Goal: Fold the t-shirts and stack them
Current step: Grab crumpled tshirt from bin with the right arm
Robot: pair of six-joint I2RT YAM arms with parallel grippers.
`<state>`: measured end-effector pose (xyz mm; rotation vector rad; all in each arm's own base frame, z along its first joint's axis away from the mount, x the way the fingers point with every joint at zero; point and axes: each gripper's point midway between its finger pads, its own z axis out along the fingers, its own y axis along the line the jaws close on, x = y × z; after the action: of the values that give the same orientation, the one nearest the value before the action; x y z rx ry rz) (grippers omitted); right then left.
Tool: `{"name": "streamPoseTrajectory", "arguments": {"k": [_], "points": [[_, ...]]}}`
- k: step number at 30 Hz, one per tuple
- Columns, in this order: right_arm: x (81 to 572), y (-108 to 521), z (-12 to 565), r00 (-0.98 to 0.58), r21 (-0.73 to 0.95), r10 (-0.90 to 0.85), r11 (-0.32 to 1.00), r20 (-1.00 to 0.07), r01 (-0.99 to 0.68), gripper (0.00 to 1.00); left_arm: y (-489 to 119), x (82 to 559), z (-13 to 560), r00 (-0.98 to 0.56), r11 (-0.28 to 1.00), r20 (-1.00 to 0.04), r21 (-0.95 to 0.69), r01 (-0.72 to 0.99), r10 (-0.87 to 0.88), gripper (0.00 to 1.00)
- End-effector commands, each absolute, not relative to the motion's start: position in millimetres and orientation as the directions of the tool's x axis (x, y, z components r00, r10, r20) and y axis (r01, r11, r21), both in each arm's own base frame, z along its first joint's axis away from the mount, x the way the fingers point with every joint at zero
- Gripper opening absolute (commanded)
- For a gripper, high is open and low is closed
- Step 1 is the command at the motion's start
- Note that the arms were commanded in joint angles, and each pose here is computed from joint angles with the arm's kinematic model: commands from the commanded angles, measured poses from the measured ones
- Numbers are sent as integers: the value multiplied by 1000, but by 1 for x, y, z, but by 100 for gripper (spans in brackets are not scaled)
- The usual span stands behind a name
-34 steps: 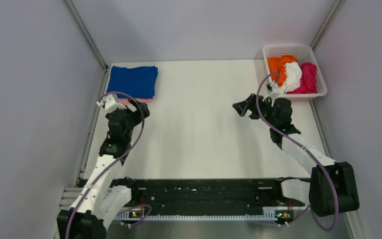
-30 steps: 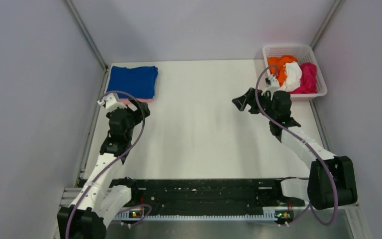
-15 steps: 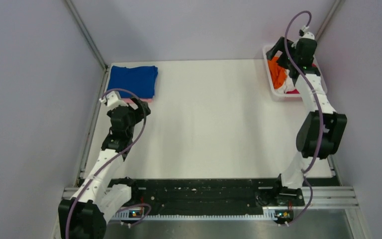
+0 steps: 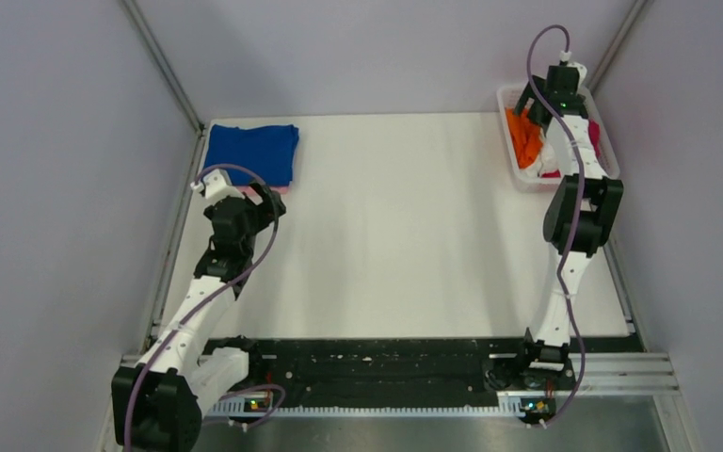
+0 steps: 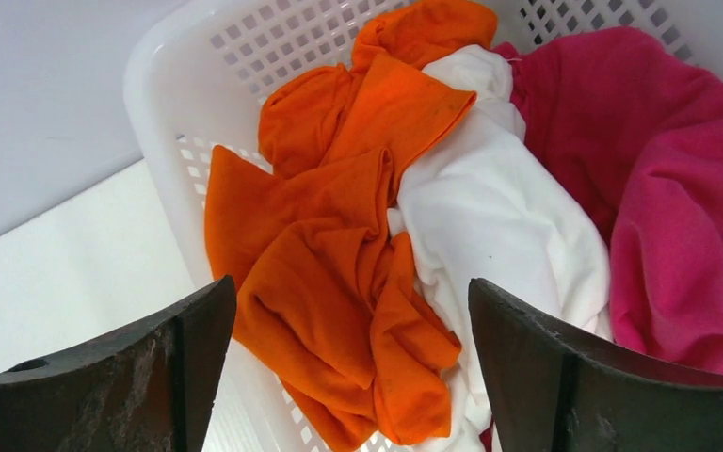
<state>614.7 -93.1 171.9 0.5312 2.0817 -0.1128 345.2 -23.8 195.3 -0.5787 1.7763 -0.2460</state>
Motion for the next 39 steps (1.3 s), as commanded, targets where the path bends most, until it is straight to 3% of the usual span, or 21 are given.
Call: {"name": "streamPoseTrajectory", "arguments": {"k": [1,7,13,18,21,26,32,39], "points": [[619,-80,196,-415,199,355,906,-838,373,90,-20,356,221,-117,853,-859,-463,-241,-499,99],[619,-62,164,-459,283,426,893,-779,349,83,-19,356,220,-120,853,-859,-461,-245,-498,99],[628,-52,140,-460,356,492,865,-739,354,68,-17,355,218,-125,852,-858,-456,-258,-498,99],[631,-54,139,-427,382,523,845,-737,375,34,-17,355,218,-125,852,-859,-456,-260,-497,99],[634,-55,153,-388,399,526,842,-757,363,1,-17,354,219,-124,851,-859,-456,-259,-497,99],[633,-59,203,-310,401,500,854,-809,331,0,-18,354,220,-126,850,-856,-461,-254,-502,99],[605,-67,324,-127,368,412,890,-903,270,0,-21,353,220,-119,848,-852,-474,-237,-510,99],[550,-35,476,150,389,384,921,-911,2,0,-23,357,218,-129,847,-848,-478,-233,-513,99]]}}
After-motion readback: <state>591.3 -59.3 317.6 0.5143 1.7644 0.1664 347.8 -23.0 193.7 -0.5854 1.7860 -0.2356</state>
